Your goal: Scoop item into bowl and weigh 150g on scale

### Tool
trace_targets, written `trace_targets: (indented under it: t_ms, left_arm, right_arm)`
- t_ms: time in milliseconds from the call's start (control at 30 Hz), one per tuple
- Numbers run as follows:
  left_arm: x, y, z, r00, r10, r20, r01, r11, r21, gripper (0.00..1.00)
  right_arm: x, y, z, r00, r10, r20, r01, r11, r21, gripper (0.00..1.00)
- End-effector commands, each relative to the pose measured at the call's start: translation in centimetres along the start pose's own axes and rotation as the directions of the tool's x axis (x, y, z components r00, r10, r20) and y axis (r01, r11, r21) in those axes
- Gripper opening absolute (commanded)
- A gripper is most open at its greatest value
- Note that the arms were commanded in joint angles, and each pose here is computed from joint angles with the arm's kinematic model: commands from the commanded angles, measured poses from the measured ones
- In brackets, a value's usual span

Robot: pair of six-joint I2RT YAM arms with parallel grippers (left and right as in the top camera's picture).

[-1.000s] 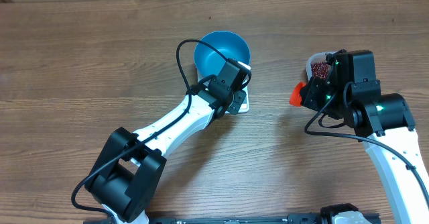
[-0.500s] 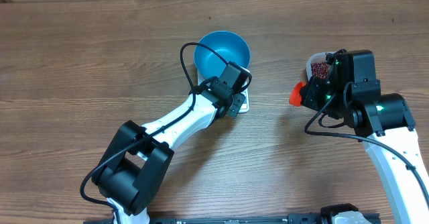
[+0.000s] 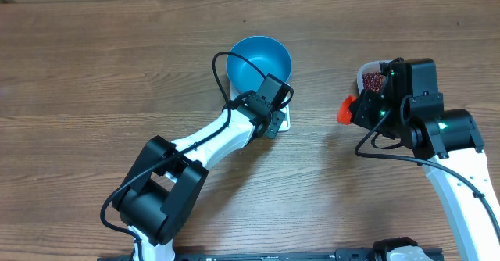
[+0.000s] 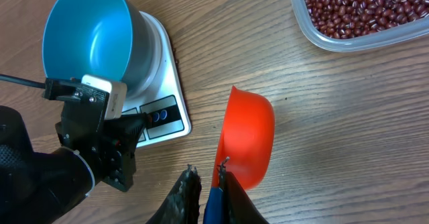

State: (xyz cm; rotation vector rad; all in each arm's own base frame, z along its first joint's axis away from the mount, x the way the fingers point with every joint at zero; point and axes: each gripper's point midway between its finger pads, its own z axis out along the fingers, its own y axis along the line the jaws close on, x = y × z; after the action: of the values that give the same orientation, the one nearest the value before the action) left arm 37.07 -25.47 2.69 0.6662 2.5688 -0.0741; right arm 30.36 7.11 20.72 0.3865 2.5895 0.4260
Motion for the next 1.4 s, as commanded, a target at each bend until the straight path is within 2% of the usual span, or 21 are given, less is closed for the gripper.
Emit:
trace_targets:
  t_ms: [0, 867, 1000, 1367]
  left_arm:
    - [0.6, 0.6, 0.6, 1.0, -0.018, -0.017, 0.017, 1.0, -0.022, 0.04]
    - [1.4, 0.3, 0.9, 0.999, -0.012, -0.047, 0.011, 1.0, -0.011, 0.04]
    - [2.2, 0.3, 1.2, 0.998, -0.01, -0.063, 0.009, 1.0, -0.012, 0.04]
    - [2.5, 0.2, 1.3, 0.998, -0.01, -0.068, 0.01, 1.0, -0.006, 0.04]
  right_arm:
    - [-0.8, 0.8, -1.1, 0.999, -0.017, 0.036, 0.018, 1.0, -0.025, 0.12]
    - [-0.9, 0.9, -1.1, 0.999, -0.017, 0.04, 0.018, 0.999, -0.027, 0.11]
    - [-0.9, 0.9, -1.1, 0.999, -0.017, 0.04, 0.019, 0.999, -0.027, 0.04]
    - [-1.0, 0.9, -1.1, 0.999, -0.017, 0.043, 0.019, 0.999, -0.029, 0.04]
